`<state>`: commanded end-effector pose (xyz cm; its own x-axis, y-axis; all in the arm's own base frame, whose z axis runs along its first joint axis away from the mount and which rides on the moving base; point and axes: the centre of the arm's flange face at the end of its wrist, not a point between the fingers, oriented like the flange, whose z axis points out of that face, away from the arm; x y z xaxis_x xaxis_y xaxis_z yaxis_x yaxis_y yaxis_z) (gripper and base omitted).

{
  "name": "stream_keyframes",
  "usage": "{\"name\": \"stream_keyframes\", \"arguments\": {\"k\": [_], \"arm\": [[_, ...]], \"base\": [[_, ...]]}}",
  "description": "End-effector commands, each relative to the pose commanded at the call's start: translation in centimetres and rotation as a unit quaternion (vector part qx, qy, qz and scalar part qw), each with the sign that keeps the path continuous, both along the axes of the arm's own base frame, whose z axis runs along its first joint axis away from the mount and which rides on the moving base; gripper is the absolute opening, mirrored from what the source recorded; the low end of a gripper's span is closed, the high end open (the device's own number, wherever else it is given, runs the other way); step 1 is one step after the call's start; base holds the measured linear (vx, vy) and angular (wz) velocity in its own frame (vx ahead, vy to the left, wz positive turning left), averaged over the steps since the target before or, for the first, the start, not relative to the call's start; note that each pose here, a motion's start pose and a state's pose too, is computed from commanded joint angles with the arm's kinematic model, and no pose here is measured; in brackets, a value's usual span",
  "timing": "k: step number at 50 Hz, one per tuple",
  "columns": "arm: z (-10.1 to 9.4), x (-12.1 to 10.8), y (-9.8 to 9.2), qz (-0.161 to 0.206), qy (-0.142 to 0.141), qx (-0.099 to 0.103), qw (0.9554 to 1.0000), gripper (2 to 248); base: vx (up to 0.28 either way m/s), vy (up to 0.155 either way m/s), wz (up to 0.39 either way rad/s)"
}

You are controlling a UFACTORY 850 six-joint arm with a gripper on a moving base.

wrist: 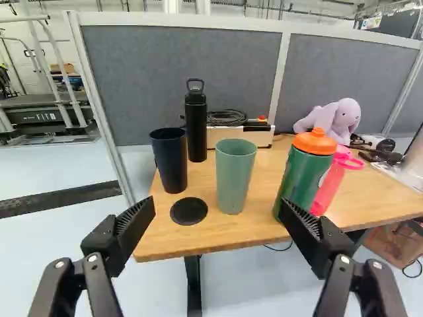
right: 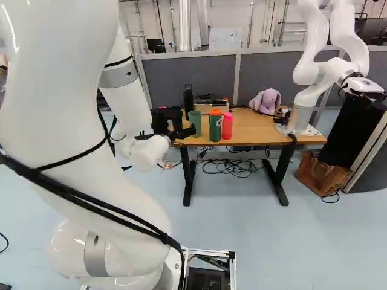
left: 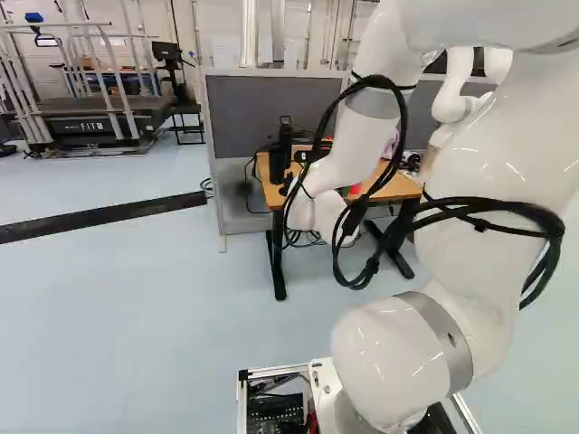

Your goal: Place the green cup on the table

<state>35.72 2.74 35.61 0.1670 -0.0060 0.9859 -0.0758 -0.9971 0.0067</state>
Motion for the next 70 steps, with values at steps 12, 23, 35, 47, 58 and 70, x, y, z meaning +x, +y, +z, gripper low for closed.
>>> {"name": "stream_keyframes", "arguments": {"k": [12, 23, 35, 47, 58, 70], "arm": [[0.5, -1.4, -0.6, 0.008, 0.014, 0.004, 0.9999, 247], [0.8, -3.1, -1.2, 0.016, 0.03, 0.007, 0.9994, 247], [1.1, -5.0, -1.8, 0.024, 0.048, 0.008, 0.9985, 247], [1.1, -6.5, -2.2, 0.03, 0.062, 0.008, 0.9976, 247], [1.1, -7.6, -2.5, 0.034, 0.071, 0.008, 0.9969, 247], [1.0, -8.3, -2.7, 0.036, 0.078, 0.007, 0.9962, 247]], "base": [[0.0, 0.0, 0.0], [0.0, 0.0, 0.0], [0.0, 0.0, 0.0], [0.0, 0.0, 0.0], [0.0, 0.0, 0.0], [0.0, 0.0, 0.0]]}}
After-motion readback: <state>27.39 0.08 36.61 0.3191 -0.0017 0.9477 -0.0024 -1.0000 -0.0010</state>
